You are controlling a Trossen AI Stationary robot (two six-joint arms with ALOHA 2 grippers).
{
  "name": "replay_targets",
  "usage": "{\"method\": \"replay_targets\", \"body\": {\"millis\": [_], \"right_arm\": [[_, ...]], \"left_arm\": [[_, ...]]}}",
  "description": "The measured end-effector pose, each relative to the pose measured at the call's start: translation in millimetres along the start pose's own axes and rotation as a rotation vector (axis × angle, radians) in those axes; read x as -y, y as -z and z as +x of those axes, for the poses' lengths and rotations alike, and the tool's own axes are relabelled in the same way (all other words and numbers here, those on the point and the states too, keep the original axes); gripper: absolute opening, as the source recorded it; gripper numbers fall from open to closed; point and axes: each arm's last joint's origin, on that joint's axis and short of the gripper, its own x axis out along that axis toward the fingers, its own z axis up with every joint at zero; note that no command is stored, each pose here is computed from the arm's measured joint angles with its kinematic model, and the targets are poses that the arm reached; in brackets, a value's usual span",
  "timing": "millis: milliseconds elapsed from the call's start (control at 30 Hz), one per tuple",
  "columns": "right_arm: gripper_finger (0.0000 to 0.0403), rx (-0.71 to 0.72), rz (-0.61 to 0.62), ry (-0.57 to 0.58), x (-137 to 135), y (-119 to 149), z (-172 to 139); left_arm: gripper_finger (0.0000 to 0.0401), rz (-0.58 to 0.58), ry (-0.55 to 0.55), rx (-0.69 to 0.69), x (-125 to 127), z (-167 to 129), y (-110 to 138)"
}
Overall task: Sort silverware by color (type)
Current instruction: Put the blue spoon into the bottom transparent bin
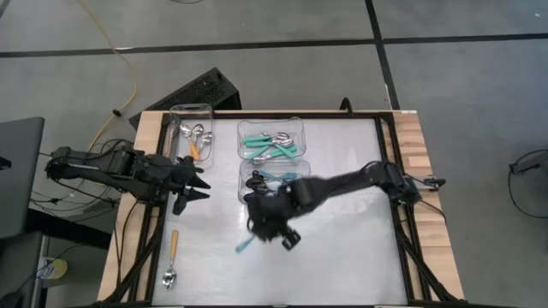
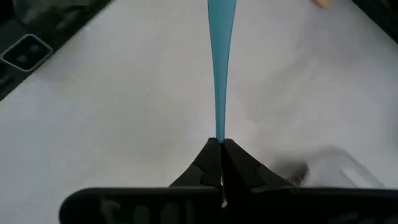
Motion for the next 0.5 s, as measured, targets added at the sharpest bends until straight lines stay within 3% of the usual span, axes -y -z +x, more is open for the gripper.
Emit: {"method": "replay_targets", "body": {"millis": [233,500], "right_arm": [[0.0021,-0.060,0.250,0.069,58.1,41.6,-27.9],[0.0021,-0.244,0.491,0.099,109.5,95.1,14.6]], "left_arm": [[0.0137,-0.034,0.016,-0.073,0.7,1.9,5.3],[0.0137,0.015,0.037,-0.141,11.3,11.5,10.0]]}}
